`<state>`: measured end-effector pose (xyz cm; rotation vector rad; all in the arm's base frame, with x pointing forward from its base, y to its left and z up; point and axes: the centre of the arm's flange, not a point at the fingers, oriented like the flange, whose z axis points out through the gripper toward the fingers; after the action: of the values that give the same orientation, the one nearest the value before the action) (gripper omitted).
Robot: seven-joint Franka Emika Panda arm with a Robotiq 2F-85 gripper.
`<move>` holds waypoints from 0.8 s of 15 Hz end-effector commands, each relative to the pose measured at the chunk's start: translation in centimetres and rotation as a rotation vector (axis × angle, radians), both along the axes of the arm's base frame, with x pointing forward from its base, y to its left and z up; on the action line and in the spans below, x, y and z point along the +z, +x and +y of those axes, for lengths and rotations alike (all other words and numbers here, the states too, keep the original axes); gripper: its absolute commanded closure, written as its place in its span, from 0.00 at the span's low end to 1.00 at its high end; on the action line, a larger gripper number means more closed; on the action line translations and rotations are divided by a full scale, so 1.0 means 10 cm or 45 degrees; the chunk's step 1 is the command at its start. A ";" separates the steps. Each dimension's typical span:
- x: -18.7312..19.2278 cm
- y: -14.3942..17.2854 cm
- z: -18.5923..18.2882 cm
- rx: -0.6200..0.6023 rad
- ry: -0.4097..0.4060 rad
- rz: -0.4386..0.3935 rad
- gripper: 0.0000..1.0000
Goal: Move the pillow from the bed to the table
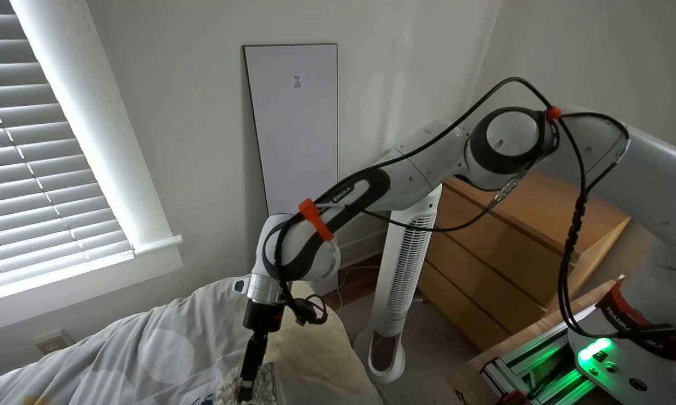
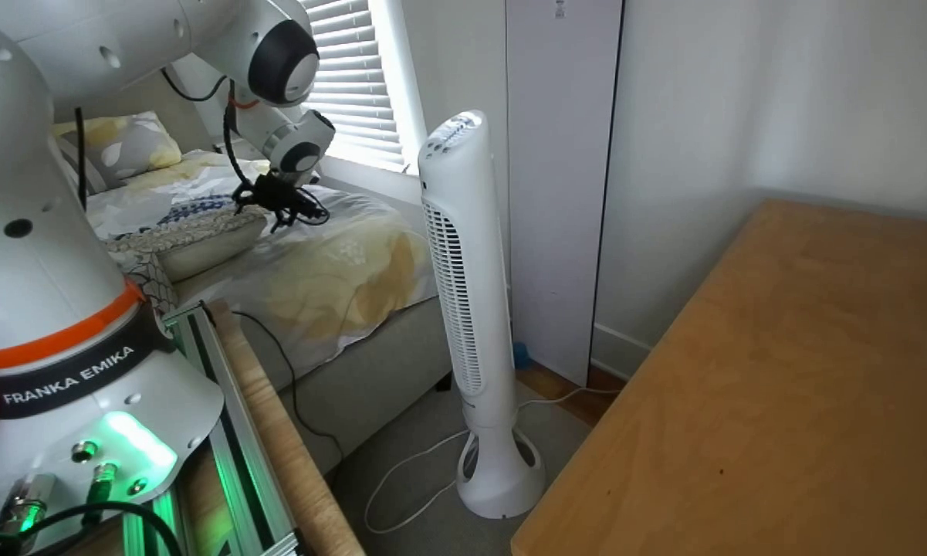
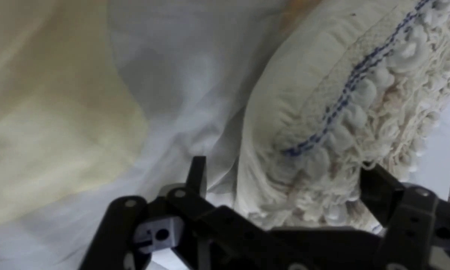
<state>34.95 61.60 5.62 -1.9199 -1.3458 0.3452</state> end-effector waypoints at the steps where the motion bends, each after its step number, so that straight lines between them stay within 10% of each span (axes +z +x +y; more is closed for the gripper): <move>1: -0.23 0.02 0.36 0.062 0.080 0.073 0.26; 12: 0.18 0.09 0.37 0.109 0.233 0.105 0.95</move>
<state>35.12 64.61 5.50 -1.7343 -1.3595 0.3742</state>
